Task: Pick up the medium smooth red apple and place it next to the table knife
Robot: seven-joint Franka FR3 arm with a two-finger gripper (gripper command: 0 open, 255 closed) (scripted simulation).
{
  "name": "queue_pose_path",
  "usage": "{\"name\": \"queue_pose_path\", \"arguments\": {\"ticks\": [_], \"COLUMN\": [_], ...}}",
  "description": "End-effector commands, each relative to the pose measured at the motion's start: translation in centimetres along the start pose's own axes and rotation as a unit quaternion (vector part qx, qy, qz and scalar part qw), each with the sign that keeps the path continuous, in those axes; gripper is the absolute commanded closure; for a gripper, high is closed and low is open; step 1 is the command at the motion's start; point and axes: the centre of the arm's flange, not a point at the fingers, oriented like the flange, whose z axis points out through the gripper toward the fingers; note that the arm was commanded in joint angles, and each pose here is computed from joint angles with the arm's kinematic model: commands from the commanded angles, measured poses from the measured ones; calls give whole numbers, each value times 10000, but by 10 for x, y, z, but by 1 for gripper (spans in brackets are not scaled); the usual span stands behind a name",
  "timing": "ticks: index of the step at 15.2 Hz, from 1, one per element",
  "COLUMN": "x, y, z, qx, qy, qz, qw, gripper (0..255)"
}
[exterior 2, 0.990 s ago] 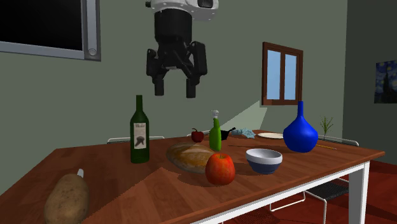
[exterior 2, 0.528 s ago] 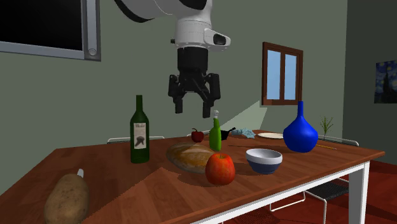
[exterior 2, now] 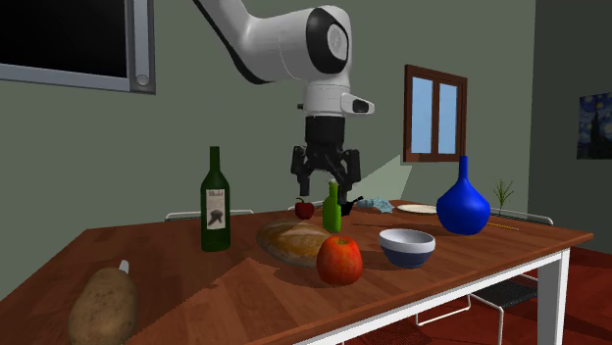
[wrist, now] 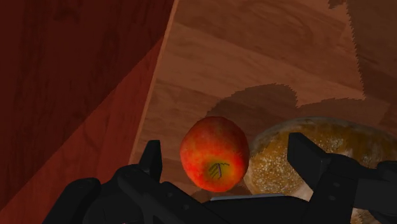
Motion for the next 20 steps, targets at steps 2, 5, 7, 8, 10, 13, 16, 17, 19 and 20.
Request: {"name": "queue_pose_path", "arguments": {"ticks": [2,5,7,8,10,13,16,17,19,20], "x": [35,69,92,95,95,95,95,95,95,95], "y": [-5,-9,-10,-11,-11,-11,-11,-11,-11,-11], "z": [19,41,55,57,68,83,97,97,97,97], "qx": [-2,-2,-3,-3,-3,-3,-3,-3,-3,-3], "qy": [-26,-53,-71,-73,-73,-73,-73,-73,-73,-73], "qz": [97,190,252,262,262,262,262,262,262,262], "qw": [9999,9998,9997,9996,9996,9996,9996,9996,9996,9996], "gripper": [0,0,0,0,0,0,0,0,0,0]}}
